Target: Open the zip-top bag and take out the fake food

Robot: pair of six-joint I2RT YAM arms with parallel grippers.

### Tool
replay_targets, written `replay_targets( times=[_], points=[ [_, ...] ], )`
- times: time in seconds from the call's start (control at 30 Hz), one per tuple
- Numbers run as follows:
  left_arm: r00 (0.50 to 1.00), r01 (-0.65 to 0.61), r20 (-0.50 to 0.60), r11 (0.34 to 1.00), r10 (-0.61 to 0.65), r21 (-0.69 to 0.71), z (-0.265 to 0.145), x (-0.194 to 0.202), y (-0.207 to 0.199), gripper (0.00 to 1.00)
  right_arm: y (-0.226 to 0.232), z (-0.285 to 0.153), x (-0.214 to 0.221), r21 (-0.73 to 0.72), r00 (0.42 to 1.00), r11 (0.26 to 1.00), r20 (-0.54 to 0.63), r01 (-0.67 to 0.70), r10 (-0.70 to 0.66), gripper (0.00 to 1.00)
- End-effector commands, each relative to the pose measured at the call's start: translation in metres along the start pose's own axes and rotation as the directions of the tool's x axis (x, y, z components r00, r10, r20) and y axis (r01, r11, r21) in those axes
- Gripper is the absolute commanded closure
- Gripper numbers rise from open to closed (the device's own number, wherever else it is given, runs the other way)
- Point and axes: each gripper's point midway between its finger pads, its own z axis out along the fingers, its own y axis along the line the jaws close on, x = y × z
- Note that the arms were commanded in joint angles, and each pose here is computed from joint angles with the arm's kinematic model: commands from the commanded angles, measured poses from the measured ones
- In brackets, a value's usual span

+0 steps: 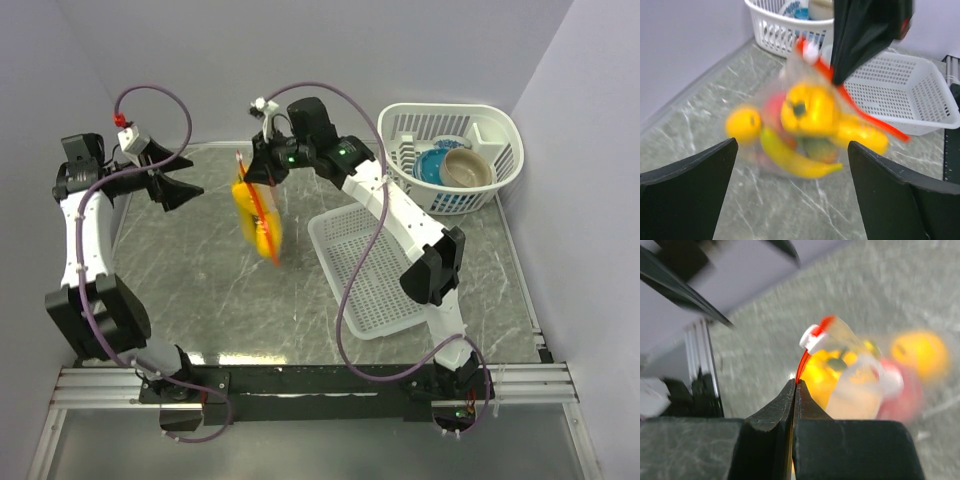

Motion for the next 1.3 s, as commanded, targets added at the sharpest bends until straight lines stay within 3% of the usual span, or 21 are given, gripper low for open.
replay_targets(
  times=[0.0, 0.17, 0.23, 0.3, 0.63, 0.67, 0.7, 0.73, 0.77, 0.8, 0.87, 0.9, 0.97, 1.13, 1.27],
  points=[
    [0.991, -0.068, 0.123, 0.981, 0.046, 0.183, -0.003, -0.040, -0.030, 0.01, 0.012, -0.006, 0.038, -0.016, 0.985, 0.997, -0.155, 0.069, -0.071, 1.00],
    [0.986, 0.071, 0.137, 0.987, -0.091, 0.145, -0.012, -0.017, -0.014, 0.01, 0.005, -0.010, 0.083, 0.050, 0.922, 0.968, -0.321, 0.244, -0.216, 1.00],
    [0.987, 0.049, 0.144, 0.990, -0.068, 0.133, -0.014, -0.010, -0.013, 0.01, 0.017, -0.013, 0.087, 0.022, 0.879, 0.931, -0.338, 0.365, -0.337, 1.00],
    [0.983, 0.108, 0.132, 0.984, -0.127, 0.144, -0.012, 0.007, -0.019, 0.01, 0.016, -0.017, 0.093, 0.031, 0.860, 0.915, -0.354, 0.403, -0.367, 1.00],
    [0.982, -0.123, 0.167, 0.968, 0.087, 0.219, 0.018, 0.029, -0.078, 0.01, 0.021, -0.034, 0.082, -0.003, 0.824, 0.876, -0.336, 0.483, -0.456, 1.00],
    [0.951, -0.273, 0.204, 0.942, 0.233, 0.196, 0.022, 0.028, -0.076, 0.01, 0.024, -0.036, 0.077, -0.007, 0.824, 0.872, -0.326, 0.489, -0.464, 1.00],
    [0.957, -0.242, 0.208, 0.950, 0.201, 0.197, 0.024, 0.033, -0.084, 0.01, 0.024, -0.038, 0.075, -0.005, 0.825, 0.872, -0.321, 0.489, -0.464, 1.00],
    [0.939, -0.304, 0.227, 0.931, 0.258, 0.200, 0.030, 0.031, -0.087, 0.01, 0.028, -0.039, 0.074, -0.021, 0.826, 0.874, -0.316, 0.486, -0.467, 1.00],
    [0.879, -0.449, 0.259, 0.878, 0.400, 0.167, 0.034, 0.029, -0.085, 0.01, 0.031, -0.043, 0.069, -0.025, 0.827, 0.874, -0.310, 0.486, -0.469, 1.00],
    [0.890, -0.425, 0.259, 0.890, 0.376, 0.168, 0.037, 0.035, -0.088, 0.01, 0.033, -0.044, 0.067, -0.030, 0.828, 0.873, -0.305, 0.486, -0.471, 1.00],
    [0.804, -0.570, 0.289, 0.811, 0.520, 0.127, 0.042, 0.026, -0.085, 0.01, 0.036, -0.049, 0.060, -0.026, 0.830, 0.871, -0.289, 0.491, -0.476, 1.00],
    [0.844, -0.507, 0.278, 0.851, 0.458, 0.136, 0.044, 0.031, -0.085, 0.01, 0.039, -0.051, 0.057, -0.029, 0.830, 0.869, -0.280, 0.494, -0.482, 1.00],
    [0.804, -0.569, 0.287, 0.814, 0.521, 0.114, 0.047, 0.017, -0.075, 0.01, 0.047, -0.057, 0.049, -0.037, 0.832, 0.864, -0.251, 0.502, -0.494, 1.00],
    [0.780, -0.601, 0.305, 0.790, 0.546, 0.123, 0.051, -0.005, -0.075, 0.01, 0.065, -0.069, 0.036, -0.074, 0.830, 0.851, -0.193, 0.519, -0.523, 1.00],
    [0.814, -0.558, 0.314, 0.810, 0.490, 0.182, 0.054, -0.024, -0.085, 0.01, 0.076, -0.069, 0.028, -0.099, 0.831, 0.843, -0.141, 0.528, -0.537, 1.00]
  ],
)
